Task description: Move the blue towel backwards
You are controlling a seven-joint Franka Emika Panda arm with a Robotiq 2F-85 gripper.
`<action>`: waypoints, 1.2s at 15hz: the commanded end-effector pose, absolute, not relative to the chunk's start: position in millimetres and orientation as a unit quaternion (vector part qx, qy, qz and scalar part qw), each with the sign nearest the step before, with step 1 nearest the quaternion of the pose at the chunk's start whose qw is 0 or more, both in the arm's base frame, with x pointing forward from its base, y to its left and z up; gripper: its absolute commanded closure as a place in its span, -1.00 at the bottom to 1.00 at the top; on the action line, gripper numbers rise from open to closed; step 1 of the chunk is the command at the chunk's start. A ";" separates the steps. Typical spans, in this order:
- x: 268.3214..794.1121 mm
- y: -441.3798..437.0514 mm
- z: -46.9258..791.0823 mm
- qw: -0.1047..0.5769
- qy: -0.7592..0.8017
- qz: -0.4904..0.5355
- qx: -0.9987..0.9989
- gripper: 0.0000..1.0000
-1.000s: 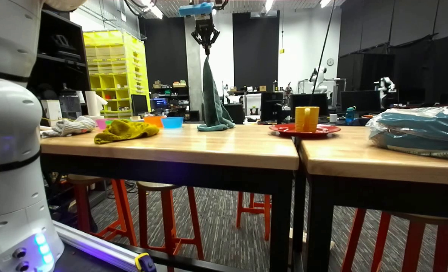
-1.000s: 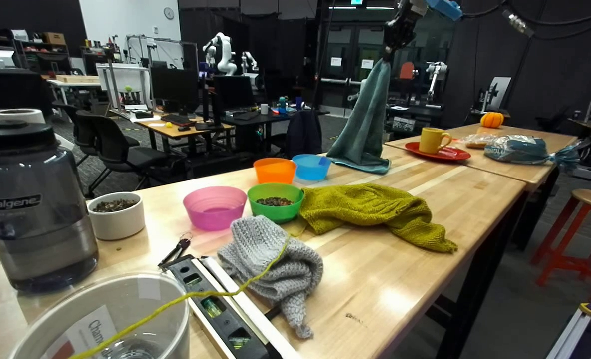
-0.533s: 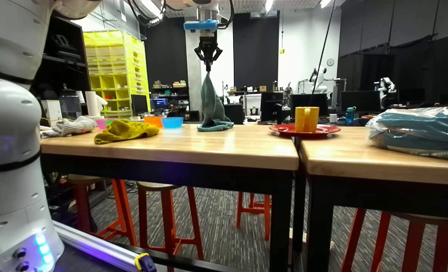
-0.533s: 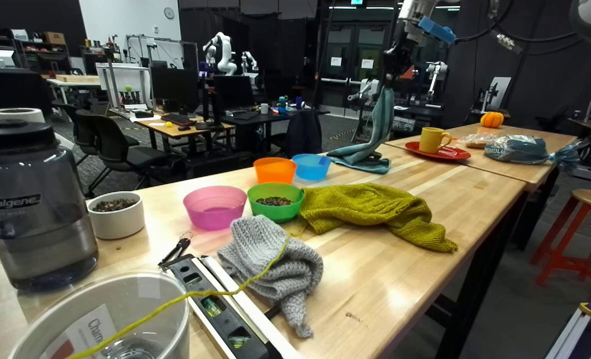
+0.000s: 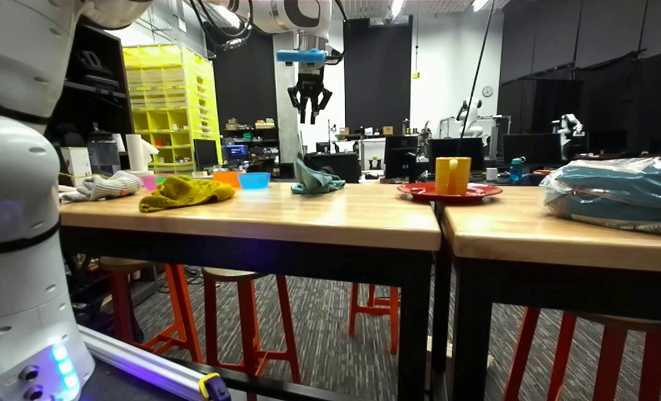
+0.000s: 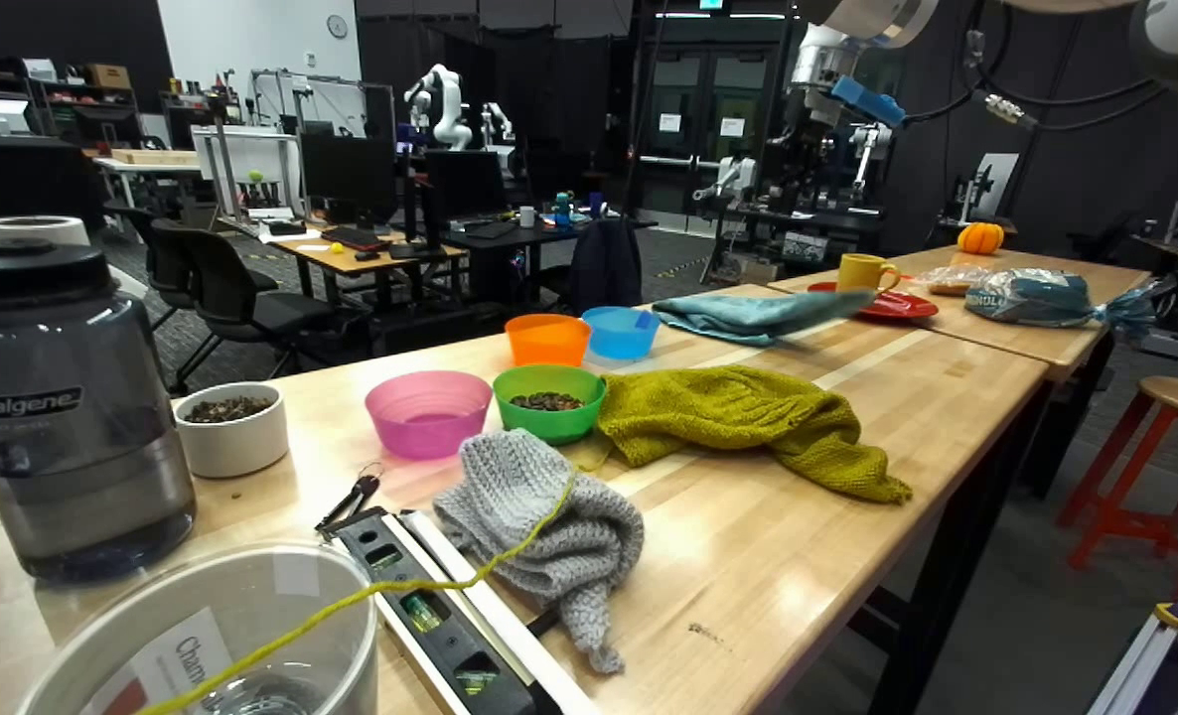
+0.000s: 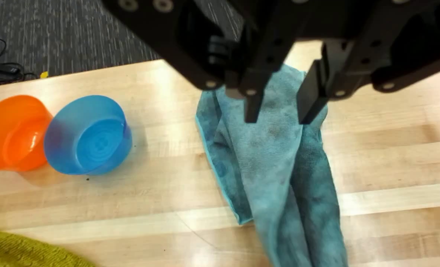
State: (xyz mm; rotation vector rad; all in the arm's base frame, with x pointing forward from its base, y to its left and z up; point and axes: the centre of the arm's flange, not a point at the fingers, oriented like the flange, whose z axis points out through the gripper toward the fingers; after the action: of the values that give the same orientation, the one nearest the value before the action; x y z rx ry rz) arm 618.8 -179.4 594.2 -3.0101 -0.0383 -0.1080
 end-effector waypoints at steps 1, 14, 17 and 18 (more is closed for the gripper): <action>595.0 -176.9 588.7 0.068 -0.031 -0.036 -0.997 -0.27; 512.4 -155.8 557.4 0.107 -0.112 0.005 -0.988 -1.00; 489.3 -150.3 547.3 0.108 -0.119 0.008 -0.987 -1.00; 482.8 -149.1 544.3 0.109 -0.120 0.006 -0.987 -1.00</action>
State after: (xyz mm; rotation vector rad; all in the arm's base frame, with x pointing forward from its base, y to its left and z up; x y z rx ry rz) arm 523.1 -160.0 551.7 -2.9017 -0.3176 0.0595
